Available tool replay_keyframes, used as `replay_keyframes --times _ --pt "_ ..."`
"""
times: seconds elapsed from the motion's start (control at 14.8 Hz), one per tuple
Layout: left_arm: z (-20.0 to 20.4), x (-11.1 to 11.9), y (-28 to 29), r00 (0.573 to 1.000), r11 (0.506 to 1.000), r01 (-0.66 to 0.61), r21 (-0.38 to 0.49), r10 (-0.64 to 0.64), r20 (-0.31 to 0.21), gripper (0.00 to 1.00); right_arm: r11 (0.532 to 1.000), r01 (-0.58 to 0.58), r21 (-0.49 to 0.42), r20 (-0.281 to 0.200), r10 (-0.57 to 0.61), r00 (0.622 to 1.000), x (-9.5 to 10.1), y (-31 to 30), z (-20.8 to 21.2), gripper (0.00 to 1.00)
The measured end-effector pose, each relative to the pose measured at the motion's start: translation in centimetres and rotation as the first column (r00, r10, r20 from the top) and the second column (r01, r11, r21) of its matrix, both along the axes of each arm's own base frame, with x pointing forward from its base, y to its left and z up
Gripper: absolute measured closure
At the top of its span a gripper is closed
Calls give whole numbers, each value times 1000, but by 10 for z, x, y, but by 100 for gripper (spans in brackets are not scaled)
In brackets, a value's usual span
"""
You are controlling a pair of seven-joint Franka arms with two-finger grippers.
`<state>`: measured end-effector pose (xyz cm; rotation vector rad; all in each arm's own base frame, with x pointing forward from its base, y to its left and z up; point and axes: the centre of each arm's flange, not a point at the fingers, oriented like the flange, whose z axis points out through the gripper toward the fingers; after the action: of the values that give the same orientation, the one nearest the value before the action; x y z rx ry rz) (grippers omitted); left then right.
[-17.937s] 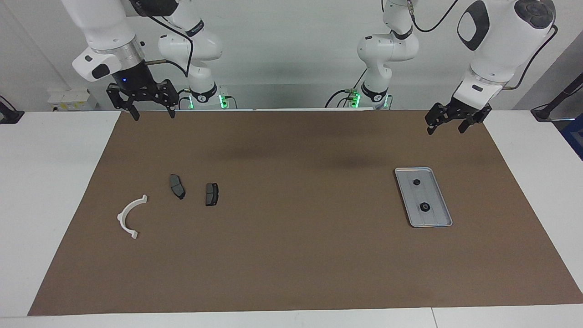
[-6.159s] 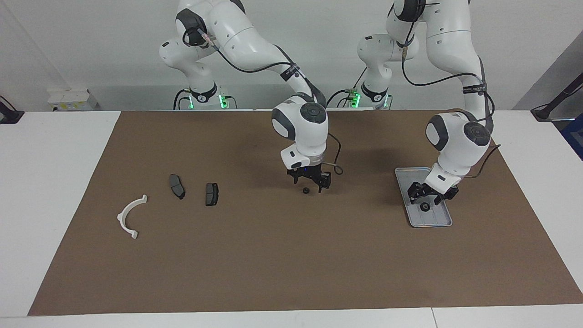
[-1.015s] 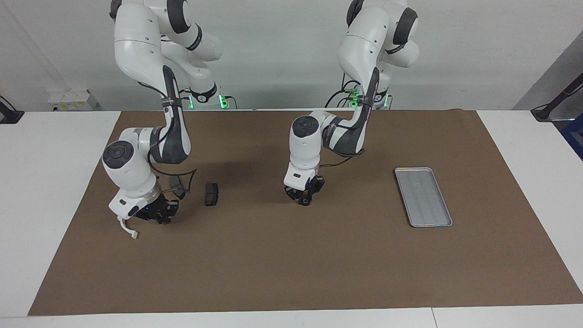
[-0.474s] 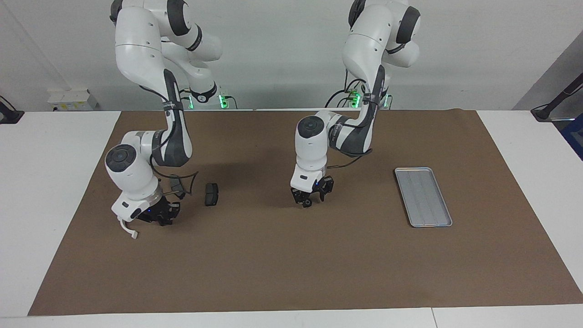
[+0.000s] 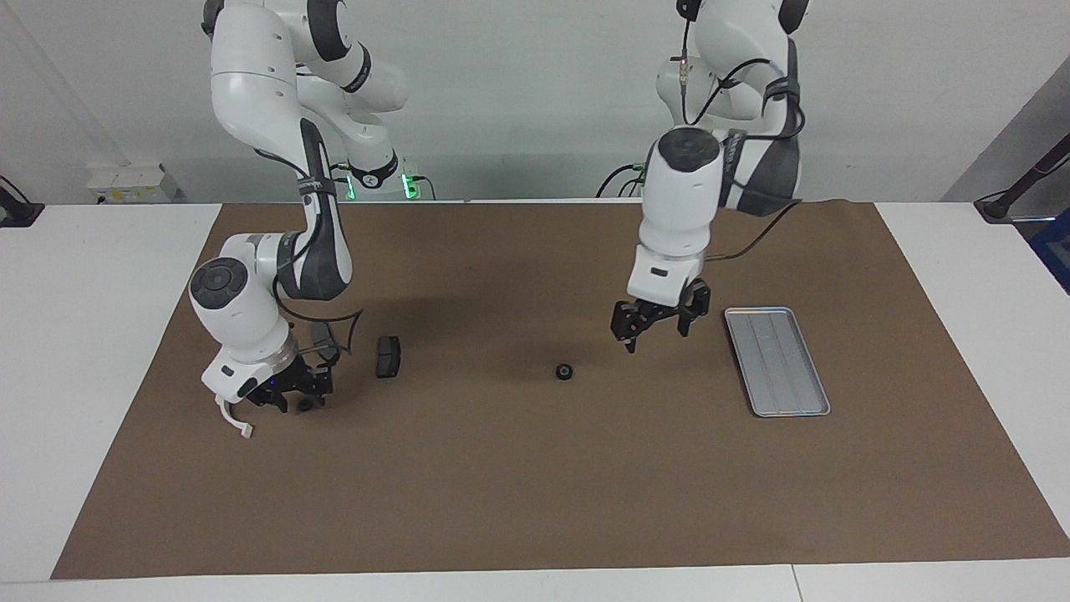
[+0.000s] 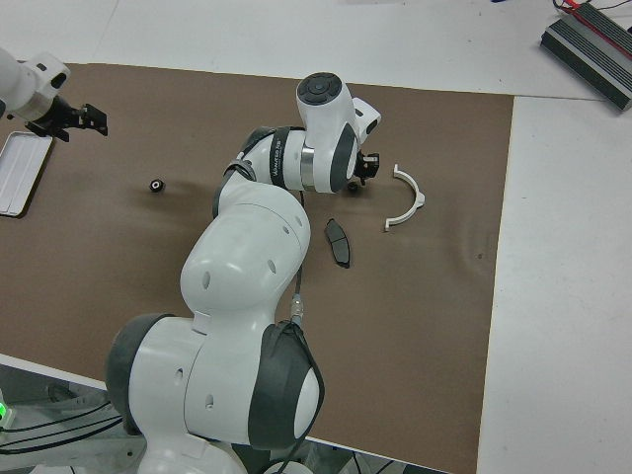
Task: Place bearing gear from tray to pile
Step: 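Return the left gripper to rest while the right gripper reaches the center gear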
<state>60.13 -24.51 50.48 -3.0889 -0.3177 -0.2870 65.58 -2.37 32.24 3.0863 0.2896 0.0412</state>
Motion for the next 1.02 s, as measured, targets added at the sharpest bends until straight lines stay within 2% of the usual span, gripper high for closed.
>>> replay_keyframes --times 0.14,0.34,0.47,0.61,0.81,1.02 --pt "31 10 69 999 1000 30 7 -30 -13 0 1000 -5 -1 -6 5 1000 -5 5 29 1" --pt "60 23 177 997 997 76 -7 -76 -12 0 1000 -12 -2 -16 12 1000 -16 11 72 0" --pt "81 15 232 995 996 93 -13 -94 -17 0 1000 -23 -1 -26 23 999 -23 20 100 0" --pt "105 -5 255 994 995 100 -13 -100 -36 0 1000 -18 1 -39 18 999 -32 34 129 0" --pt "129 -35 245 987 992 127 -22 -129 -95 0 999 42 1 -48 -42 998 -52 68 169 0" --pt "134 -44 231 977 988 151 -29 -154 -148 0 992 125 -1 -40 -125 991 -76 123 202 0"
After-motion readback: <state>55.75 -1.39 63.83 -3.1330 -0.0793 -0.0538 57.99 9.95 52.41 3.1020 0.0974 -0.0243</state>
